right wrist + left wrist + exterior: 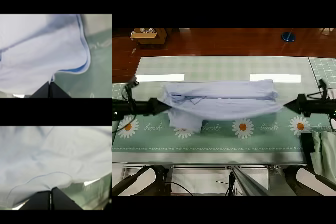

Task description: Fold the shirts.

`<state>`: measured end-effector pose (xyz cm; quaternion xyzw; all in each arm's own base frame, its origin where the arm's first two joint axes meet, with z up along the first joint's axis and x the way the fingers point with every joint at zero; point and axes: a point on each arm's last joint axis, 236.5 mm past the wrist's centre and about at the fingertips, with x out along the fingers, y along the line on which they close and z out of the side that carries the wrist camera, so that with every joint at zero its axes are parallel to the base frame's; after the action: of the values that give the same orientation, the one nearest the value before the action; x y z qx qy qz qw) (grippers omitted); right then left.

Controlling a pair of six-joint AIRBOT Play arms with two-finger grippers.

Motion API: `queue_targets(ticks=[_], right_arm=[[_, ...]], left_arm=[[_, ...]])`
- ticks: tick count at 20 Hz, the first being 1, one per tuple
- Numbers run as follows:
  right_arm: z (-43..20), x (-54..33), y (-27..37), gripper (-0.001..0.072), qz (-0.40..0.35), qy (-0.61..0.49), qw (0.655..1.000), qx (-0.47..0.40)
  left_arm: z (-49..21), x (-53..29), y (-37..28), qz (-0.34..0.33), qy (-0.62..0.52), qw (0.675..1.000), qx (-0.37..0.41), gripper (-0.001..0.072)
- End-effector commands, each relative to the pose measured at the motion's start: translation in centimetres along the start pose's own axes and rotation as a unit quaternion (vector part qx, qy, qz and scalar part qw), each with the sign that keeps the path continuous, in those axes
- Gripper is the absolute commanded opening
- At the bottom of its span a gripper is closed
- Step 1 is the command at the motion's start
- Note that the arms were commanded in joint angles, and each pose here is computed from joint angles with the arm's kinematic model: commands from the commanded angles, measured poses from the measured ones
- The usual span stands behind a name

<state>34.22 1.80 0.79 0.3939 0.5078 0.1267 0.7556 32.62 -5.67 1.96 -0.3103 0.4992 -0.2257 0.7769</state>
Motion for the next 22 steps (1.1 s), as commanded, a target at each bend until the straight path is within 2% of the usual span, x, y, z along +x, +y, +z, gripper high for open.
queue_targets(ticks=[1,4,8,12,16,22], right_arm=[[5.9,-2.1,5.7,0.0019,0.015,-0.102,0.993,-0.061],[9.6,0.3,8.0,0.0018,0.007,-0.141,0.986,-0.090],[12.8,4.6,5.8,0.0018,-0.014,-0.136,0.989,-0.060],[13.6,8.2,2.6,0.0018,-0.034,-0.122,0.991,-0.038],[13.7,10.6,0.4,0.0019,-0.052,-0.119,0.991,-0.024],[11.3,14.1,-1.3,0.0019,-0.084,-0.072,0.992,-0.054]], left_arm=[[6.9,-2.1,-3.2,0.003,-0.095,0.994,0.055,0.0017],[10.3,-2.0,-2.7,0.023,-0.131,0.989,0.064,0.0016],[12.2,0.5,0.9,0.032,-0.116,0.992,0.030,0.0017],[13.3,4.2,4.1,0.019,-0.086,0.996,-0.011,0.0018],[14.7,6.6,6.0,0.015,-0.071,0.997,-0.019,0.0018],[15.0,7.9,7.9,0.012,-0.062,0.997,-0.038,0.0023]])
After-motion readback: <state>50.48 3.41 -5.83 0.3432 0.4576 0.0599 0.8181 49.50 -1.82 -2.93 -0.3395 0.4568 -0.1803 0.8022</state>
